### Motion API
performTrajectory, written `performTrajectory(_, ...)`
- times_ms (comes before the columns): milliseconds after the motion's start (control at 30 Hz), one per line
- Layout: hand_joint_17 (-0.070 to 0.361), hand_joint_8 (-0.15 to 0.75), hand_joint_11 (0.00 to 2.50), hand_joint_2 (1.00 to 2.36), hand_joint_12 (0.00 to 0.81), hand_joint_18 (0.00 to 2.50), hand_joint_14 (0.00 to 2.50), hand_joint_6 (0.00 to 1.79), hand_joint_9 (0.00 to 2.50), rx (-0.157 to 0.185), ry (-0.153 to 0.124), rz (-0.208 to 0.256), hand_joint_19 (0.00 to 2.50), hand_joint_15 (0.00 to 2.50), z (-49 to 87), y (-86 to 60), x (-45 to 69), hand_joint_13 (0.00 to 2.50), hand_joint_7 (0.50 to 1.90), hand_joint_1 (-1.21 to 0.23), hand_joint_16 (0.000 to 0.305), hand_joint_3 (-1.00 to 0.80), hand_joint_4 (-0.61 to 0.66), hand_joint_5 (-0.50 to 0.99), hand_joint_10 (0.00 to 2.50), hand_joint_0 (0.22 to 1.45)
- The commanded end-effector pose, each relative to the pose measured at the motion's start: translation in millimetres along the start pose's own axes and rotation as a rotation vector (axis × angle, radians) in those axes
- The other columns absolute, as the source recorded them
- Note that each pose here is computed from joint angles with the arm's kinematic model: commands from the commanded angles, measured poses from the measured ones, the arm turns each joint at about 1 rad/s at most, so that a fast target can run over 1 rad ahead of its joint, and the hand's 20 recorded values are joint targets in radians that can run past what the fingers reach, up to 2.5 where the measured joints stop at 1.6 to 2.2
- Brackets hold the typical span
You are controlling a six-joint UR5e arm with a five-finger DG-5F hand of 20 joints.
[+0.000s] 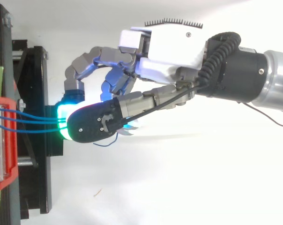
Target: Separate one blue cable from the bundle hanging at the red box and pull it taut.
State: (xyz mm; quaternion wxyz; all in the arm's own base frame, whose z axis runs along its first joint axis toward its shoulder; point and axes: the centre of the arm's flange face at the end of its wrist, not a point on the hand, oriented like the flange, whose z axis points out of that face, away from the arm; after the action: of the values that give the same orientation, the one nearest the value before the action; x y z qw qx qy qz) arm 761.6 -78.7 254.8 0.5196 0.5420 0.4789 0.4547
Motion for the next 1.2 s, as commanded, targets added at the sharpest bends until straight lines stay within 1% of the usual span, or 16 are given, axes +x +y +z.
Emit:
performTrajectory(0, 0.149, 0.419, 1.14, 1.05, 0.489, 1.12, 0.26, 0.92, 0.97, 0.001, 0.001, 0.0, 0.77, 1.34, -0.3, -0.6, 0.4, 1.21, 0.98, -0.69, 0.066, -0.07, 0.09, -0.18, 0.93, 0.58)
performTrajectory(33, 0.153, 0.434, 1.11, 1.21, 0.502, 1.13, 0.31, 0.92, 0.97, 0.0, 0.001, 0.0, 0.77, 1.3, 0.0, 0.1, 0.5, 1.2, 0.96, -0.64, 0.068, -0.11, 0.1, -0.18, 0.97, 0.54)
performTrajectory(67, 0.155, 0.435, 1.1, 1.28, 0.502, 1.13, 0.33, 0.92, 0.96, 0.0, -0.001, 0.0, 0.77, 1.28, 0.0, 0.1, 0.3, 1.2, 0.96, -0.6, 0.069, -0.13, 0.11, -0.19, 0.98, 0.53)
performTrajectory(200, 0.158, 0.438, 1.09, 1.4, 0.514, 1.11, 0.37, 0.92, 0.94, 0.001, 0.002, 0.0, 0.78, 1.26, -0.3, -0.6, 1.6, 1.17, 0.96, -0.5, 0.07, -0.16, 0.13, -0.19, 0.97, 0.5)
performTrajectory(267, 0.16, 0.443, 1.08, 1.42, 0.512, 1.11, 0.38, 0.93, 0.93, 0.0, 0.002, 0.0, 0.77, 1.24, 0.0, 0.1, 1.6, 1.17, 0.92, -0.5, 0.071, -0.17, 0.16, -0.19, 0.99, 0.5)
performTrajectory(300, 0.162, 0.445, 1.07, 1.38, 0.514, 1.12, 0.39, 0.93, 0.93, 0.0, 0.002, 0.0, 0.76, 1.23, 0.0, 0.1, 1.6, 1.17, 0.9, -0.55, 0.072, -0.17, 0.18, -0.19, 1.01, 0.5)
performTrajectory(333, 0.158, 0.436, 1.09, 1.16, 0.501, 1.11, 0.36, 0.92, 0.92, 0.0, 0.002, 0.0, 0.76, 1.26, 0.0, 0.1, 1.6, 1.17, 0.92, -0.65, 0.07, -0.11, 0.19, -0.19, 0.98, 0.54)
performTrajectory(367, 0.152, 0.419, 1.14, 1.0, 0.484, 1.08, 0.31, 0.92, 0.92, 0.0, 0.001, 0.0, 0.78, 1.3, 0.0, 0.1, 1.5, 1.17, 0.93, -0.7, 0.067, -0.08, 0.19, -0.19, 0.93, 0.59)
performTrajectory(633, 0.133, 0.368, 1.27, 1.01, 0.433, 1.03, 0.12, 0.92, 0.92, -0.002, 0.002, 0.0, 0.8, 1.45, 0.1, 0.3, 2.7, 1.18, 0.97, -0.77, 0.059, -0.2, 0.16, -0.2, 0.76, 0.61)
performTrajectory(733, 0.123, 0.339, 1.38, 1.01, 0.401, 0.99, 0.02, 0.91, 0.92, -0.003, 0.002, 0.001, 0.82, 1.53, 0.3, 0.4, 1.7, 1.18, 0.97, -0.76, 0.055, -0.26, 0.15, -0.2, 0.63, 0.59)
performTrajectory(767, 0.116, 0.327, 1.44, 1.01, 0.38, 0.96, 0.0, 0.91, 0.93, -0.003, 0.004, 0.001, 0.85, 1.55, 0.2, 0.4, 2.9, 1.17, 0.98, -0.74, 0.052, -0.34, 0.14, -0.2, 0.53, 0.57)
performTrajectory(833, 0.118, 0.331, 1.43, 1.0, 0.39, 0.97, 0.0, 0.9, 0.93, -0.003, 0.004, 0.001, 0.84, 1.55, 0.2, 0.4, 2.9, 1.17, 0.98, -0.72, 0.052, -0.42, 0.15, -0.2, 0.56, 0.55)
performTrajectory(900, 0.123, 0.344, 1.39, 1.0, 0.407, 0.99, 0.02, 0.89, 0.93, -0.003, 0.004, 0.001, 0.83, 1.54, 0.2, 0.4, 2.9, 1.18, 0.97, -0.64, 0.054, -0.5, 0.15, -0.2, 0.61, 0.52)
performTrajectory(1000, 0.127, 0.358, 1.36, 1.0, 0.414, 0.99, 0.04, 0.89, 0.93, -0.003, 0.004, 0.001, 0.82, 1.5, 0.2, 0.4, 2.9, 1.17, 0.96, -0.57, 0.056, -0.5, 0.16, -0.2, 0.62, 0.5)
performTrajectory(1133, 0.128, 0.355, 1.36, 1.0, 0.418, 1.0, 0.03, 0.89, 0.93, -0.002, 0.004, 0.0, 0.82, 1.5, 0.1, 0.3, 2.9, 1.17, 0.96, -0.55, 0.057, -0.5, 0.16, -0.2, 0.61, 0.49)
performTrajectory(1167, 0.126, 0.351, 1.38, 1.0, 0.416, 0.99, 0.01, 0.89, 0.93, -0.002, 0.004, 0.0, 0.83, 1.51, 0.1, 0.3, 2.9, 1.17, 0.97, -0.6, 0.056, -0.5, 0.16, -0.2, 0.59, 0.5)
